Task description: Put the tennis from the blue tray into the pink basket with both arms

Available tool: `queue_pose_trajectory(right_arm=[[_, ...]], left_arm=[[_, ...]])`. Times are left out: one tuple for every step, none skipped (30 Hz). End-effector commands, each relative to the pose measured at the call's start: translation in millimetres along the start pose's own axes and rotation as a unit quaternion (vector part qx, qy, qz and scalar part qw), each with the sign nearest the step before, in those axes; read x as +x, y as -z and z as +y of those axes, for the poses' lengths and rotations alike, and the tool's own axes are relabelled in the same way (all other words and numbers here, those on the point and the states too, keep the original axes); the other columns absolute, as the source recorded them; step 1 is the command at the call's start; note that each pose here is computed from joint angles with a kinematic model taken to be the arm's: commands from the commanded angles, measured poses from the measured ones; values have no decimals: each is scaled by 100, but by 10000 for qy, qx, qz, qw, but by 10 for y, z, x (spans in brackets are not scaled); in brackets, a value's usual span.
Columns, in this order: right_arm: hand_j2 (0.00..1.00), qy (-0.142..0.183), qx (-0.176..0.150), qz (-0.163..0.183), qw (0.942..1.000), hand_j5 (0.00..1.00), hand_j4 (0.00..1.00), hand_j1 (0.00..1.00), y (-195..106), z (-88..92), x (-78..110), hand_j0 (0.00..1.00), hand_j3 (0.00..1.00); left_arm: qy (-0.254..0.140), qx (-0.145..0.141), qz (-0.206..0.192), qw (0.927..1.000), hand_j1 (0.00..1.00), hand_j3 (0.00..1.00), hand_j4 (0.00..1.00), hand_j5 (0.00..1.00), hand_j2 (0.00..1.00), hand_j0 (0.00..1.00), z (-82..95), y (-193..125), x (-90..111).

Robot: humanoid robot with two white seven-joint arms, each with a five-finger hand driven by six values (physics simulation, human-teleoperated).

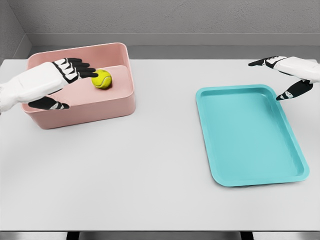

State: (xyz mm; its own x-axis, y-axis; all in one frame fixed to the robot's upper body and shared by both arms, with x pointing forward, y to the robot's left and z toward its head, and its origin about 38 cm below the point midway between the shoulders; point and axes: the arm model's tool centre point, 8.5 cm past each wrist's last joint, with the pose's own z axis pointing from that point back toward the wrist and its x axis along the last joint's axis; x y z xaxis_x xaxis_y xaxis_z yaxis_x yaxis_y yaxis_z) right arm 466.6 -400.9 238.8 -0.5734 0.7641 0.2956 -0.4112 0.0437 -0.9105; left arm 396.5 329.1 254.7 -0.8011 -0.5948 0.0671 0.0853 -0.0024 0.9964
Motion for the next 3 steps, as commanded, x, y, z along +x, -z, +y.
queue_pose_trajectory(right_arm=[[100,29,-25,2,10000,100,100,100,-6,-8,-3,100,100],[100,29,-25,2,10000,100,100,100,-6,-8,-3,100,100],[100,24,-26,-4,10000,100,100,100,-5,-10,1,100,100]], left_arm=[[2,32,-1,10000,100,100,100,100,100,100,36,-16,3],[-4,21,-10,10000,100,100,100,100,100,100,24,-9,8],[-4,28,-10,10000,100,100,100,100,100,100,25,-9,8]])
